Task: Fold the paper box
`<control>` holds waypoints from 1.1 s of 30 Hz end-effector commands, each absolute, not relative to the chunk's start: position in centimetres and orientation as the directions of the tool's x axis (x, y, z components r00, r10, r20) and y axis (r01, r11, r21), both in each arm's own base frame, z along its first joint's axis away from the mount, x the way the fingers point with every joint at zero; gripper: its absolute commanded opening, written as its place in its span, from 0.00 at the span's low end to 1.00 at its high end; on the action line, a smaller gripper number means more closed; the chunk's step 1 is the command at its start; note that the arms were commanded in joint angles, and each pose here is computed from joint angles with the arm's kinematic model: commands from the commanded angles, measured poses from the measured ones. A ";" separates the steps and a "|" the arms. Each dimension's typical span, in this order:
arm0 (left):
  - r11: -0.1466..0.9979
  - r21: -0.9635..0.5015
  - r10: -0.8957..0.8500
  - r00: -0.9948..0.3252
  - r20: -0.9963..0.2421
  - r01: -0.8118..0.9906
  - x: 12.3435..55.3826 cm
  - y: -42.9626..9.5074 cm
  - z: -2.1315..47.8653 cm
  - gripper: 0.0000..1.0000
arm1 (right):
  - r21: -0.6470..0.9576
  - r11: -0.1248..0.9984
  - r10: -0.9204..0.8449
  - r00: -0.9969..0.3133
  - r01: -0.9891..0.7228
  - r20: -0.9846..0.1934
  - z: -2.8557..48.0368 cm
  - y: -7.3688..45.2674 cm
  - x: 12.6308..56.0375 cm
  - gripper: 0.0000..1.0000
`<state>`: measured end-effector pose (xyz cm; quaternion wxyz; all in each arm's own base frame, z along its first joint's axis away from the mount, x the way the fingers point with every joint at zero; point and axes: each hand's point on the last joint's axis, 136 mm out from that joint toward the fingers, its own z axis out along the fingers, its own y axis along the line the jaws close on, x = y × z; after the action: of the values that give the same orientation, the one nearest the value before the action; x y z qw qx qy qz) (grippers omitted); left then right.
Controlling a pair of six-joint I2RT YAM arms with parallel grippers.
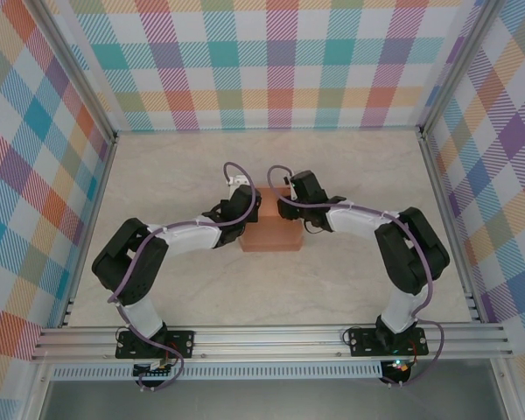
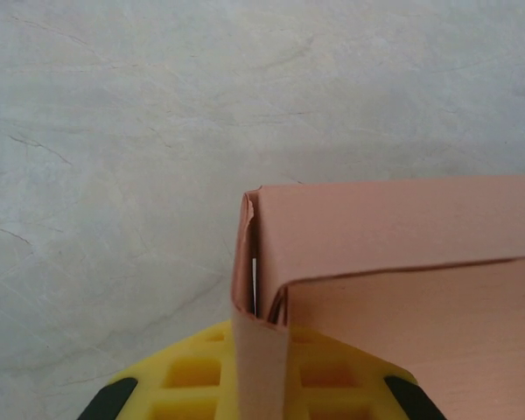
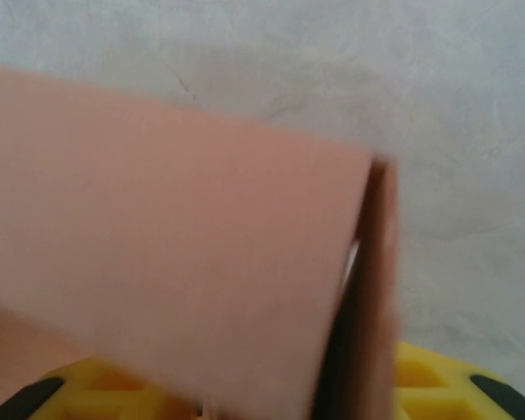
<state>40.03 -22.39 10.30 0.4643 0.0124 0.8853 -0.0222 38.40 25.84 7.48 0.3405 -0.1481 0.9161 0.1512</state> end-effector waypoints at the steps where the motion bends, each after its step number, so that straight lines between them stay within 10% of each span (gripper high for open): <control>1: 0.999 -0.047 -0.038 -0.527 -0.849 0.004 40.6 -22.5 12.4 0.00 | 0.233 0.861 -0.161 -0.677 -0.451 -0.718 9.9 26.8 37.9 0.41; 20: 0.991 -0.125 -0.125 -0.545 -0.829 -0.036 40.5 -22.8 12.9 0.00 | 0.168 0.901 -0.183 -0.701 -0.401 -0.690 8.6 27.2 40.2 0.15; 33: 0.981 -0.190 -0.174 -0.572 -0.802 -0.032 40.1 -25.4 13.1 0.00 | -0.074 0.979 -0.183 -0.650 -0.192 -0.737 7.2 26.1 42.9 0.15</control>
<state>40.14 -21.62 10.88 0.4499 -0.0551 0.8913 -0.0094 41.83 26.42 6.64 0.3746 -0.1343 0.9167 0.0356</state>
